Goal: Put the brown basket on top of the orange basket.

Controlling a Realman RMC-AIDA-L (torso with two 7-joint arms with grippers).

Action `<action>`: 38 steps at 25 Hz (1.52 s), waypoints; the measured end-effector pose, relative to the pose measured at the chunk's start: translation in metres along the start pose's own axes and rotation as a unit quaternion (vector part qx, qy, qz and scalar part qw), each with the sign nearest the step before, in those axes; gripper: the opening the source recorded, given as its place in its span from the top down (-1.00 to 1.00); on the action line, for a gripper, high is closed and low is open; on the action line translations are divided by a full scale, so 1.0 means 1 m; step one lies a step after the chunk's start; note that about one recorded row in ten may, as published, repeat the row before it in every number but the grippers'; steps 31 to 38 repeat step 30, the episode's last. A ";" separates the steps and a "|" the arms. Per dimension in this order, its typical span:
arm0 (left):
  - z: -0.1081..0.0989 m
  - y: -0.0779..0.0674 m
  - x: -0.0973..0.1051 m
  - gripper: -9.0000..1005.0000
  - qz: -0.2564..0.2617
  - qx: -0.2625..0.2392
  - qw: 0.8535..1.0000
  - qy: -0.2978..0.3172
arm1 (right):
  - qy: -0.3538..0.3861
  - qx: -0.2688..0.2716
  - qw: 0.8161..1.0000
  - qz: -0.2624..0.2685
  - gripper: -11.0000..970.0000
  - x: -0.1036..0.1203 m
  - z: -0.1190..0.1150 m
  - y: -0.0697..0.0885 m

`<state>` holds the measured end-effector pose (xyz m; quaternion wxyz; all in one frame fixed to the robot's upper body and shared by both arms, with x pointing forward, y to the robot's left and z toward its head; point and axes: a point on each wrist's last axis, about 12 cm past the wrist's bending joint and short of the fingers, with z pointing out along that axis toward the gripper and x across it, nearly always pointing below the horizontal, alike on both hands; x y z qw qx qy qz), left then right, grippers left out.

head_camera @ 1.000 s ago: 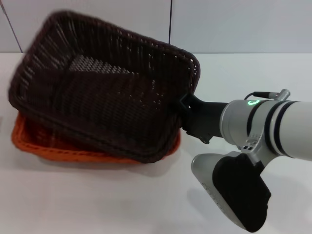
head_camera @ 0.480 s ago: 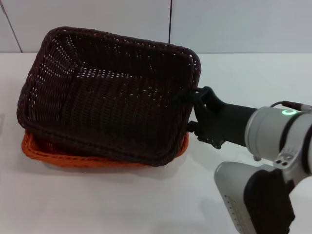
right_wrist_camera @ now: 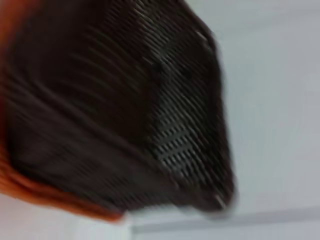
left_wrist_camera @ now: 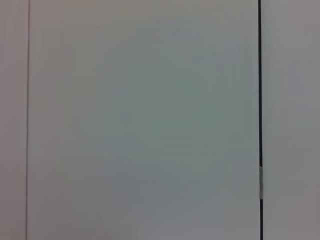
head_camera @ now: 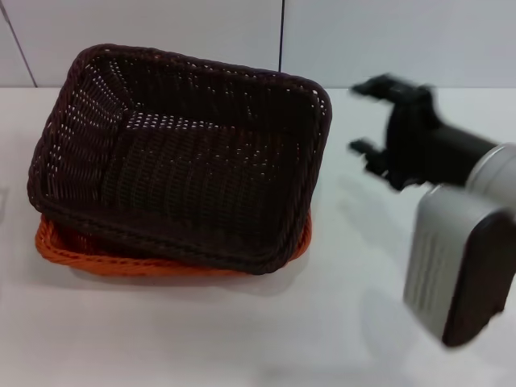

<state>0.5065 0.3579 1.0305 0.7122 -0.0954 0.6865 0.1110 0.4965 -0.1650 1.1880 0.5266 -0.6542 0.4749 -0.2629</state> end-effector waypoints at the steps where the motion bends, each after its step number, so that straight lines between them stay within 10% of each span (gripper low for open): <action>1: 0.000 0.000 0.000 -0.66 0.000 0.000 1.000 0.000 | 0.014 0.018 0.999 0.025 -0.40 0.010 0.001 0.000; 9: -0.004 0.002 0.001 -0.66 0.000 -0.004 1.000 -0.001 | 0.061 0.222 0.936 0.265 -0.40 0.078 0.002 0.017; 24: -0.016 0.008 0.001 -0.66 -0.039 -0.003 0.999 -0.027 | 0.001 0.468 0.662 0.585 -0.40 0.163 -0.027 0.098; 38: -0.019 0.010 0.002 -0.66 -0.033 -0.004 0.999 -0.033 | 0.003 0.484 0.663 0.571 -0.40 0.161 -0.033 0.112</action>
